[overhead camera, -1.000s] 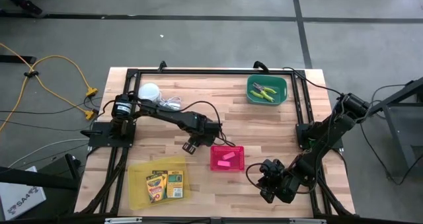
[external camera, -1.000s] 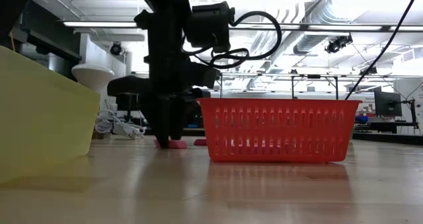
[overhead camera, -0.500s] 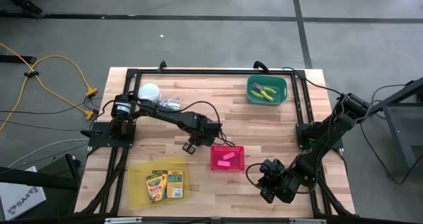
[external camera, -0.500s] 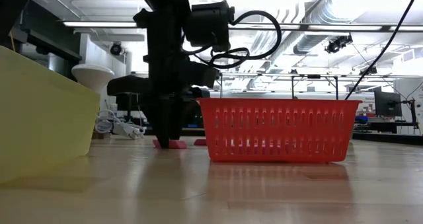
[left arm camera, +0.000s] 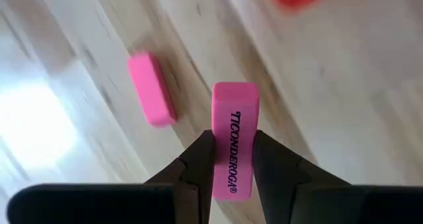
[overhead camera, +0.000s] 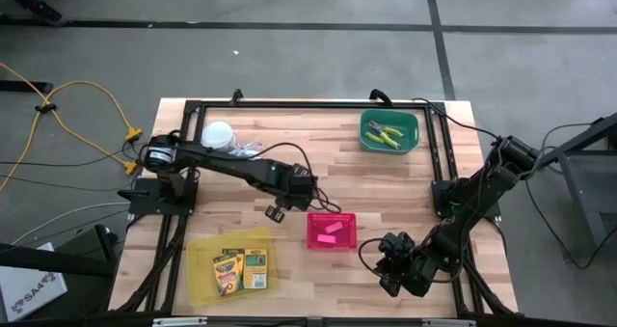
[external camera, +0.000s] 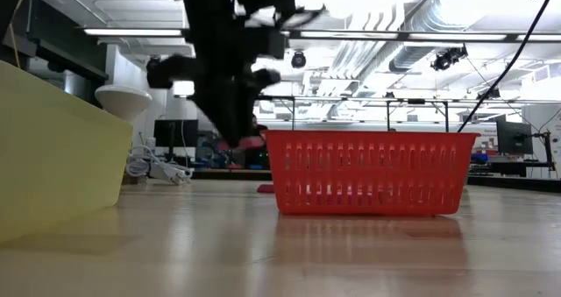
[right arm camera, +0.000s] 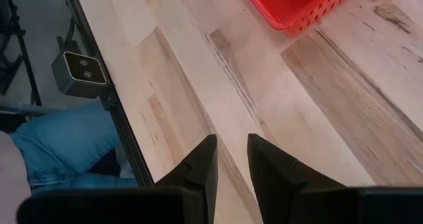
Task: Pick & Place School Supplies
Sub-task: Put the pink eraser into the red bin
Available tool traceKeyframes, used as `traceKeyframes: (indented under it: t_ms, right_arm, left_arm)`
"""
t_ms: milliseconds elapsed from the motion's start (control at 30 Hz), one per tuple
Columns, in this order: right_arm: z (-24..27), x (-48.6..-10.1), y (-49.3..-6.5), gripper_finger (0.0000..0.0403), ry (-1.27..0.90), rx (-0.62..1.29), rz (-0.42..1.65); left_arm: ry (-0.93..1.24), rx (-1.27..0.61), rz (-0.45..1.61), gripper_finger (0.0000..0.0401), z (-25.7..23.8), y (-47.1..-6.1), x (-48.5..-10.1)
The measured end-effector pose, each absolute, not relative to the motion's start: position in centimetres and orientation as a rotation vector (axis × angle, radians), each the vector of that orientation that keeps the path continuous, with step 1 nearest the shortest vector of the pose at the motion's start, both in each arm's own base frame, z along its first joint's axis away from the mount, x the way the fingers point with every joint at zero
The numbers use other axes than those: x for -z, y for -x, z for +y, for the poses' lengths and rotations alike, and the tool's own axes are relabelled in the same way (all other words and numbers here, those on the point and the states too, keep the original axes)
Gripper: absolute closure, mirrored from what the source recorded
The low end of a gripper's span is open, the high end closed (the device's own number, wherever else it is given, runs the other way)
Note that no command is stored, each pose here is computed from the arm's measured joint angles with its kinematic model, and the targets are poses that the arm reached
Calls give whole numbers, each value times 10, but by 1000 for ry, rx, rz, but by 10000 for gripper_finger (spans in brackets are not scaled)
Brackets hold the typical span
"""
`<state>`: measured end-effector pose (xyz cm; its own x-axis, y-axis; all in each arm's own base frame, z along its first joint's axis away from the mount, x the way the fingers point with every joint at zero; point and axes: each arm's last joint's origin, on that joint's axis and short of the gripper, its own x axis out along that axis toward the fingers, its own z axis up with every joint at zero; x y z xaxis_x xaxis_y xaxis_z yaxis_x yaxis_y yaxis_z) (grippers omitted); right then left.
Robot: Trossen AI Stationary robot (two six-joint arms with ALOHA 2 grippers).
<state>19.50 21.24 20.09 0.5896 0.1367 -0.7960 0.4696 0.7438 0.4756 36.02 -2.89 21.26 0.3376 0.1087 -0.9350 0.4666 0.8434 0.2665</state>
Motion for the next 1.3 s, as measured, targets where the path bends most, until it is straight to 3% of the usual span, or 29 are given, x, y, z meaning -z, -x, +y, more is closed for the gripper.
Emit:
traceKeyframes:
  t_ms: [500,767,1033,1300]
  right_arm:
    - [213,-201,-195,331,-732,214,938]
    - [213,-201,-196,331,-737,210,934]
    - [214,-202,-196,331,-745,204,929]
    - [215,-203,-198,331,-766,186,914]
  left_arm:
    - [-719,330,853,319,-83,-368,-245]
    - [-632,359,696,319,-94,-377,-253]
    - [-455,386,722,319,-86,-381,-248]
    - [-404,429,788,319,-77,-395,-218]
